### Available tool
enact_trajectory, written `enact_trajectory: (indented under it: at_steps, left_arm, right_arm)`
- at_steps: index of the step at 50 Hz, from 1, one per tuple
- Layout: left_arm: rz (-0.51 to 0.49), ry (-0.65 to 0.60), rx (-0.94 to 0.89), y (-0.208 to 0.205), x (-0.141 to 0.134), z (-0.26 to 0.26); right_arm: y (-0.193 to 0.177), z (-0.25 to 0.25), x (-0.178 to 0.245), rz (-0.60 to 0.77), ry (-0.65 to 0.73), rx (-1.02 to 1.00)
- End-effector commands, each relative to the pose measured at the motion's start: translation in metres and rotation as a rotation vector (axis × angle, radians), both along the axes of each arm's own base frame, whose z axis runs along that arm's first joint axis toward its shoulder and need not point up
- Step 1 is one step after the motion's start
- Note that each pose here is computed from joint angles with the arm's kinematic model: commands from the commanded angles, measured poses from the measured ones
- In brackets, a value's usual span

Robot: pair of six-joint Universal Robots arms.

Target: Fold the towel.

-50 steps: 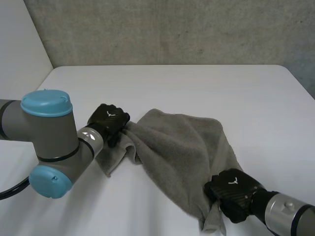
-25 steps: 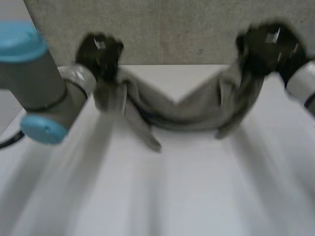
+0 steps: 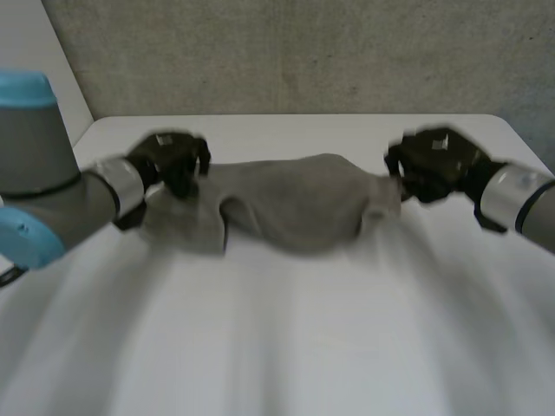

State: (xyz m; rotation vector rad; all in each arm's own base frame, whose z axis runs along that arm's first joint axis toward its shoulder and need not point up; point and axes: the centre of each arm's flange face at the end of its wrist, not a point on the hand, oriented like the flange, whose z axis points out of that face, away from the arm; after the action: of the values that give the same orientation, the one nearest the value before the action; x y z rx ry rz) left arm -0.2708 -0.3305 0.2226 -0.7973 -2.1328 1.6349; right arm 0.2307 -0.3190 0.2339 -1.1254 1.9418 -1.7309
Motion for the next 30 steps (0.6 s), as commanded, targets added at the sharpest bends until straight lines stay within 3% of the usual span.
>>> enact_trajectory:
  at_steps: [1, 10, 18, 24, 30]
  left_arm:
    - [-0.133, -0.207, 0.059, 0.033, 0.007, -0.049]
    - [-0.132, -0.267, 0.016, 0.022, 0.01, -0.055]
    - [-0.079, -0.305, -0.012, 0.001, 0.003, -0.064]
    - [-0.06, -0.309, -0.033, 0.0, -0.005, -0.058]
    - [-0.073, -0.298, -0.05, 0.016, -0.007, -0.041]
  right_arm:
    - [0.003, -0.042, -0.019, -0.021, 0.171, 0.124]
    - [-0.014, -0.046, -0.031, -0.167, 0.082, 0.141]
    - [-0.018, -0.058, -0.037, -0.281, 0.113, 0.138]
    - [-0.02, -0.066, -0.041, -0.31, 0.117, 0.128]
    - [-0.011, -0.04, -0.045, -0.323, 0.098, 0.044]
